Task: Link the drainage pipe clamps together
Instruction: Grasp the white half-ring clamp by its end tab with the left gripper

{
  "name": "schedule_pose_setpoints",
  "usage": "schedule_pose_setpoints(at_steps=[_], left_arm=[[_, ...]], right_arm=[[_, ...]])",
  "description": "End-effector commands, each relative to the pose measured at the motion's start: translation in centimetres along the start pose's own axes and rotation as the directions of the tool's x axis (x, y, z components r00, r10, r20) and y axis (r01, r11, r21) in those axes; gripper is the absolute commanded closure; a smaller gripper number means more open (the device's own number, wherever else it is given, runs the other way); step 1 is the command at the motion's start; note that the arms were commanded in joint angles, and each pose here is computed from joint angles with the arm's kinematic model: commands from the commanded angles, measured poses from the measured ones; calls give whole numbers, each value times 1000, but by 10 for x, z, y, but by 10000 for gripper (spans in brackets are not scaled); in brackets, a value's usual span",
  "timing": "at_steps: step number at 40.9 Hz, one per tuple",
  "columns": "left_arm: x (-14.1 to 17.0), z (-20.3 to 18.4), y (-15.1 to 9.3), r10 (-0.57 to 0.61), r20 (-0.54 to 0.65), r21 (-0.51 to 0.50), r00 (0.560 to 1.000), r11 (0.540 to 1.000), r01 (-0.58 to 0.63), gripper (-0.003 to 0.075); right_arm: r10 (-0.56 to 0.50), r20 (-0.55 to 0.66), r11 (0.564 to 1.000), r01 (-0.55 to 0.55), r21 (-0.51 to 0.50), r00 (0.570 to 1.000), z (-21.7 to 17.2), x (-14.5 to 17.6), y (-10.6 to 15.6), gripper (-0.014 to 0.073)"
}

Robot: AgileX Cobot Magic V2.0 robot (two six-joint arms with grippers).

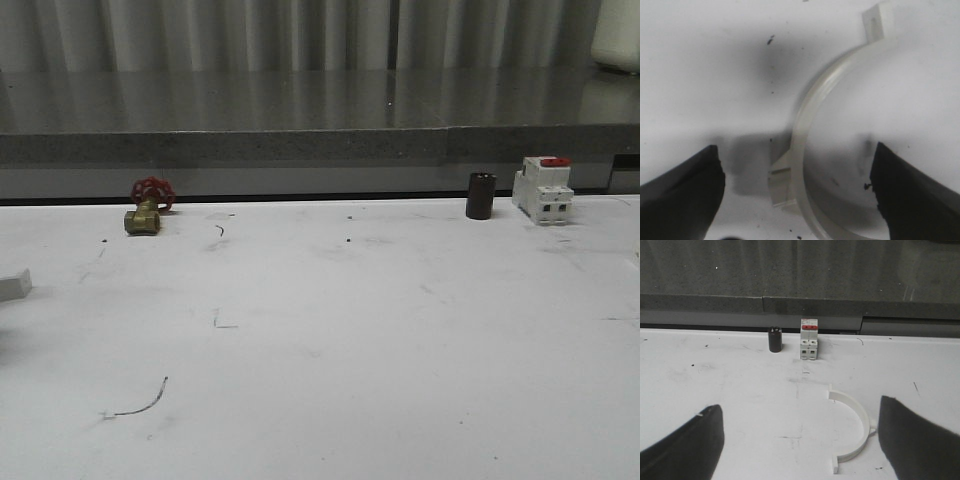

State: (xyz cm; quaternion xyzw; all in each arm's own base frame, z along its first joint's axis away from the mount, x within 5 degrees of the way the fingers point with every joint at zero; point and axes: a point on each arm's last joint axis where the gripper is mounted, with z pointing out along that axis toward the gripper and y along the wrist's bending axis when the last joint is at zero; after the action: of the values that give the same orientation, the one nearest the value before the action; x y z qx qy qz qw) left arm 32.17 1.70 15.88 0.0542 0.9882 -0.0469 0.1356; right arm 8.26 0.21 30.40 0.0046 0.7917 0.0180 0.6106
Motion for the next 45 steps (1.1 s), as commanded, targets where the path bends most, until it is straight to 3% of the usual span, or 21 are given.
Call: schedule_pose_setpoints(at_steps=[1, 7, 16, 35, 45], left_arm=[[-10, -16, -3, 6, 71, -3, 997, 1000, -6, 156], [-9, -16, -5, -7, 69, 11, 998, 1000, 6, 181], [-9, -16, -7, -15, 68, 37, 998, 999, 12, 351], [-7, -16, -8, -13, 40, 48, 999, 999, 11, 374], [-8, -16, -8, -14, 49, 45, 999, 999, 12, 591]], right_arm=[[-10, 95, 1000, 10, 9, 995, -2, -16, 0, -48], [-10, 95, 1000, 10, 9, 995, -2, -16, 0, -48], [-10, 95, 1000, 10, 9, 995, -2, -16, 0, -48], [-10, 95, 1000, 10, 9, 995, -2, -16, 0, -48], [-10, 95, 1000, 10, 9, 995, -2, -16, 0, -48]])
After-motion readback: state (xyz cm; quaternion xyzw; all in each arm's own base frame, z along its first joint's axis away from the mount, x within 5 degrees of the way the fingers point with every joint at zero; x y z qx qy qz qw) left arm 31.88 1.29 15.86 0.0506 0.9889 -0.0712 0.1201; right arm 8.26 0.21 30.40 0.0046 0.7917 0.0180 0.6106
